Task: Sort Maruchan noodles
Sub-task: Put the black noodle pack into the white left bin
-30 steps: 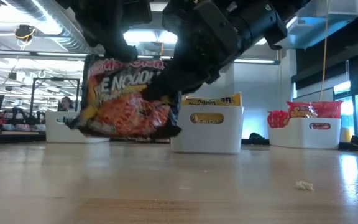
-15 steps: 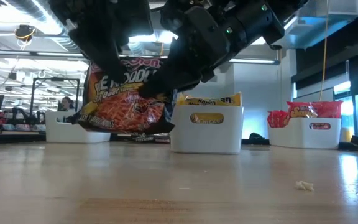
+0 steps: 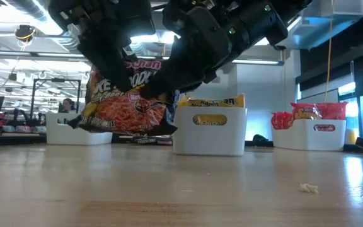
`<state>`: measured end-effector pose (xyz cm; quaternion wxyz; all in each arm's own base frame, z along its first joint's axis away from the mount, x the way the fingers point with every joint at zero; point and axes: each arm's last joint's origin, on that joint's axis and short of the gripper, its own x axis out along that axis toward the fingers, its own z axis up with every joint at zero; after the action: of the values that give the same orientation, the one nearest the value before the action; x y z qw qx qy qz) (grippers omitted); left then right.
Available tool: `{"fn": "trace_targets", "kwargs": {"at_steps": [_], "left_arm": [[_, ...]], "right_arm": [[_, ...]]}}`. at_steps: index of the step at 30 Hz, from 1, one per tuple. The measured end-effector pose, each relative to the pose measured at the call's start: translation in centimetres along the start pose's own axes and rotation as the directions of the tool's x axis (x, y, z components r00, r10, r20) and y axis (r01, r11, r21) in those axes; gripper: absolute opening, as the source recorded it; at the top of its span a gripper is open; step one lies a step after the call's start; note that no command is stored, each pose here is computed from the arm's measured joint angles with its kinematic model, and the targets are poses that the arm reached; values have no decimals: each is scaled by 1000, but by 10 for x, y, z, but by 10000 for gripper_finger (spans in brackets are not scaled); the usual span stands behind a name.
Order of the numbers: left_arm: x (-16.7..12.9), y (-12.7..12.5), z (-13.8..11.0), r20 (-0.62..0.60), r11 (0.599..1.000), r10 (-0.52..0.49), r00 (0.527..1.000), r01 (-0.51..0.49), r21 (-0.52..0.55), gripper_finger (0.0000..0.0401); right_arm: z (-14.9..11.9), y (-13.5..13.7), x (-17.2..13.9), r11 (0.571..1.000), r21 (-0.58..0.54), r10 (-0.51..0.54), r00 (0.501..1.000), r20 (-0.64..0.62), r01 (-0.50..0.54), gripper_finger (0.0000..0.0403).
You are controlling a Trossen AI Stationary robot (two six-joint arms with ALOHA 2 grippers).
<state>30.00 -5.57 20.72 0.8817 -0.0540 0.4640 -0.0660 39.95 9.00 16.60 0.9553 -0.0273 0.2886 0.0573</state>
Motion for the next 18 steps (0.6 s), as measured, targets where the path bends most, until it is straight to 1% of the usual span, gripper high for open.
{"fn": "trace_targets", "kwargs": {"at_steps": [3,7,9,14,16,18], "left_arm": [[0,0,-1,-6,1000,7,1000,-7,0,113],[-6,1,-2,-38,999,49,998,-49,0,114],[-14,1,0,-54,998,70,996,-70,2,114],[-42,-1,8,-42,996,84,996,-84,18,114],[-55,4,6,-64,991,136,989,-136,14,114],[-72,10,9,-45,980,198,979,-199,-1,114]], "right_arm": [[1,0,-1,1000,-15,1,1000,-2,-2,195],[10,2,-18,1000,-20,7,1000,-23,-7,230],[19,6,-32,1000,-6,15,1000,-5,-15,240],[38,22,-71,998,-32,50,998,23,-49,248],[40,32,-85,994,-79,79,997,11,-78,248],[33,37,-94,992,-92,87,996,-26,-89,248]]}}
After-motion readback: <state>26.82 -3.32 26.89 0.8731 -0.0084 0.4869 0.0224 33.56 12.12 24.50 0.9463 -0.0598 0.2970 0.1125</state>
